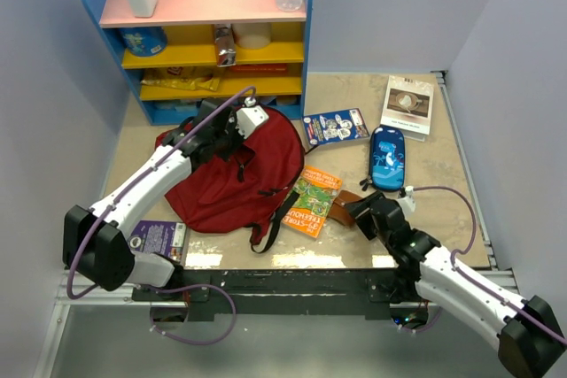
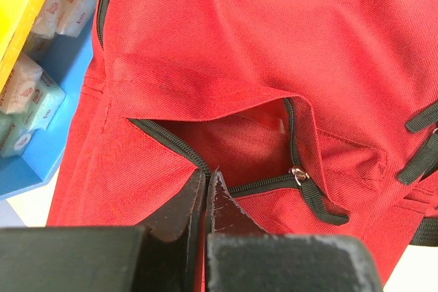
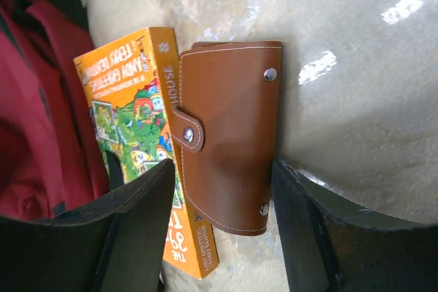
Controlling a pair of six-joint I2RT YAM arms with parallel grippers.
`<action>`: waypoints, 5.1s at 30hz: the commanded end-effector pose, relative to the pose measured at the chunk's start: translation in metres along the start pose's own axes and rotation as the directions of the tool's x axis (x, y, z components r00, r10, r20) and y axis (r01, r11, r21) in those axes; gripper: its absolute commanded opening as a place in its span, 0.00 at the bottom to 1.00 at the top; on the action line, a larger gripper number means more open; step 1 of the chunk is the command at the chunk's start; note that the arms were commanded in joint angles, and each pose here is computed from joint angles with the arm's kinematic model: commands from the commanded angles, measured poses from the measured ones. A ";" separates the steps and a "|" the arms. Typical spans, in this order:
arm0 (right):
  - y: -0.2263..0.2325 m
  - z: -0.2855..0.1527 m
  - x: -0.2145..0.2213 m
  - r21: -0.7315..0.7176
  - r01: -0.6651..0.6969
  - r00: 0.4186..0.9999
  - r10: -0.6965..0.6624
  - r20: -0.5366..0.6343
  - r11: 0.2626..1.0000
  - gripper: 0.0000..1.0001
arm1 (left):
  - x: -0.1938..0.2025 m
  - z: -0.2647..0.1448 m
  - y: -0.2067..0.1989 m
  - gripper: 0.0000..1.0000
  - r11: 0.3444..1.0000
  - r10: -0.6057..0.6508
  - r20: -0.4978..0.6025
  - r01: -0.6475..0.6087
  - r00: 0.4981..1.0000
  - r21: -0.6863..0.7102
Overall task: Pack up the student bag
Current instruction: Pick up the personal item from the center of the board, then place the personal item in the student bag.
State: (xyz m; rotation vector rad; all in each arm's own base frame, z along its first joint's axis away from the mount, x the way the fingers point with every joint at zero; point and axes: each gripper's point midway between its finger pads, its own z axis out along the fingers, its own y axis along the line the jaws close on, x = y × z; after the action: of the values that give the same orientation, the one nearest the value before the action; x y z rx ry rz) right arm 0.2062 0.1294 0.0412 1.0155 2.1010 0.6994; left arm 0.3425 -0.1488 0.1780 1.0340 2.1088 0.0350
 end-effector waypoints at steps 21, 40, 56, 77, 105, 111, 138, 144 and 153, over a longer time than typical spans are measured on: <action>0.088 -0.007 -0.001 -0.275 0.104 0.994 -0.110 -0.007 0.956 0.60 | -0.009 0.011 -0.002 0.00 1.000 -0.019 0.037 0.019 0.999 0.008; 0.043 0.014 -0.010 0.072 0.233 0.972 -0.233 -0.003 0.970 0.22 | -0.007 0.008 -0.001 0.00 1.000 -0.021 0.034 0.021 0.999 -0.002; 0.264 -0.023 0.021 -0.576 0.422 0.882 -0.464 0.082 0.700 0.00 | -0.005 0.007 -0.022 0.00 0.995 -0.028 0.057 0.022 0.998 0.098; 0.318 0.064 0.142 -0.718 0.422 0.779 -0.627 -0.026 0.553 0.00 | 0.020 0.011 -0.001 0.00 0.991 -0.130 0.096 0.126 0.987 0.053; 0.283 0.066 0.218 -0.745 0.379 0.628 -0.743 -0.230 0.550 0.00 | 0.019 0.016 -0.014 0.00 0.984 -0.139 0.098 0.126 0.985 0.127; 0.295 0.064 0.236 -0.810 0.354 0.549 -0.805 -0.225 0.467 0.01 | 0.020 0.017 -0.016 0.00 0.984 -0.131 0.096 0.117 0.987 0.136; 0.233 0.096 0.135 -0.648 0.473 0.658 -0.728 -0.192 0.598 0.00 | 0.021 0.013 -0.017 0.00 0.983 -0.125 0.084 0.112 0.989 0.144; 0.237 0.105 0.162 -0.665 0.454 0.642 -0.735 -0.217 0.593 0.00 | 0.019 0.015 -0.018 0.00 0.981 -0.132 0.083 0.118 0.988 0.154; 0.274 0.100 0.187 -0.729 0.368 0.683 -0.700 -0.209 0.577 0.00 | 0.023 0.016 -0.021 0.00 0.979 -0.131 0.075 0.118 0.989 0.164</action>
State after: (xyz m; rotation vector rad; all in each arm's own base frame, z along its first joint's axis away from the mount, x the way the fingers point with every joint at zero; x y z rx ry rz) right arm 0.3126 0.4142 0.0620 -0.2593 2.2906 1.1445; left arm 0.3269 -0.1419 0.1349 0.9698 2.1640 -0.1922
